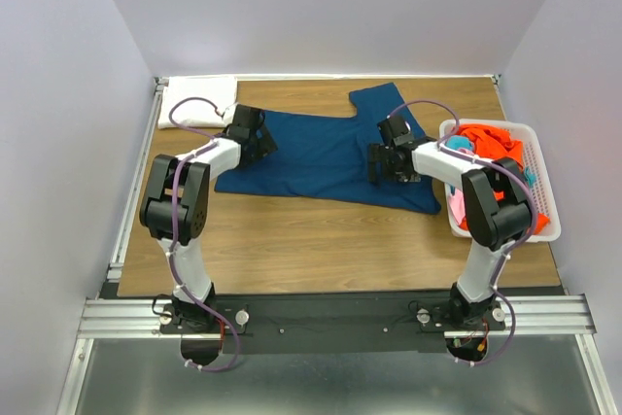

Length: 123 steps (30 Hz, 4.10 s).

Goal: Fold and stack the t-shirts
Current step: Fold the tshirt

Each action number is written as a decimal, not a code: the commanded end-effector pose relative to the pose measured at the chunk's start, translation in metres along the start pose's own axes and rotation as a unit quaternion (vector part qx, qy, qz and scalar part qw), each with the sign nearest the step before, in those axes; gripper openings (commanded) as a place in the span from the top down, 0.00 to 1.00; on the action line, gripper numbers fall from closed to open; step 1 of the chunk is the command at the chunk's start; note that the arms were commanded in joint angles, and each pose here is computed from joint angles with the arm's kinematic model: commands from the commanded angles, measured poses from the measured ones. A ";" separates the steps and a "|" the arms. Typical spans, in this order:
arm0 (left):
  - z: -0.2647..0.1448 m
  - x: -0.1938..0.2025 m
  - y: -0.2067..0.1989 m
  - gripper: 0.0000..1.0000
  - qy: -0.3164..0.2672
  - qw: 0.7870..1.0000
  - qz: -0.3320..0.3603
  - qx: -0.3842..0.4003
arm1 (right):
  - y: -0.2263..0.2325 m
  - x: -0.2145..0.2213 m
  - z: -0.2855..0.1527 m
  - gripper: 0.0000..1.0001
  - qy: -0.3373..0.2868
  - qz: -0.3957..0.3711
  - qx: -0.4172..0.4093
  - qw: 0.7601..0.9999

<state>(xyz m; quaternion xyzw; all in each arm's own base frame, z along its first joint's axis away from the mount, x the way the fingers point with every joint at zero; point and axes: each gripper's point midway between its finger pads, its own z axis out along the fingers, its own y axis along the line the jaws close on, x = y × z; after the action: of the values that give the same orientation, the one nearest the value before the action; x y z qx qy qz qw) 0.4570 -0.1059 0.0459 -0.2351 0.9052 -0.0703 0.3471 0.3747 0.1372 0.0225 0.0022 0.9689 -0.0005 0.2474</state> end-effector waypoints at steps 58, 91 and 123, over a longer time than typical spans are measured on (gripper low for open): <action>0.022 -0.103 0.103 0.20 -0.055 0.983 -0.076 -0.159 | 0.010 -0.027 -0.102 0.00 -0.144 0.035 -0.055 0.987; 0.035 -0.061 0.113 1.00 -0.006 0.985 -0.061 -0.159 | 0.017 -0.088 -0.084 0.00 -0.170 0.042 -0.020 0.984; 0.005 -0.073 0.088 1.00 -0.041 0.993 -0.044 -0.106 | 0.012 -0.226 0.140 0.37 -0.180 0.022 0.028 0.983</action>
<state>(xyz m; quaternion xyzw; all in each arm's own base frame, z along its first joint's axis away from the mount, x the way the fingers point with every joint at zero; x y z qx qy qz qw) 0.4731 0.0104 0.0441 -0.3201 0.8849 0.0310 0.3371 0.6581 0.1504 0.0300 0.0365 0.8910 -0.0130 0.4523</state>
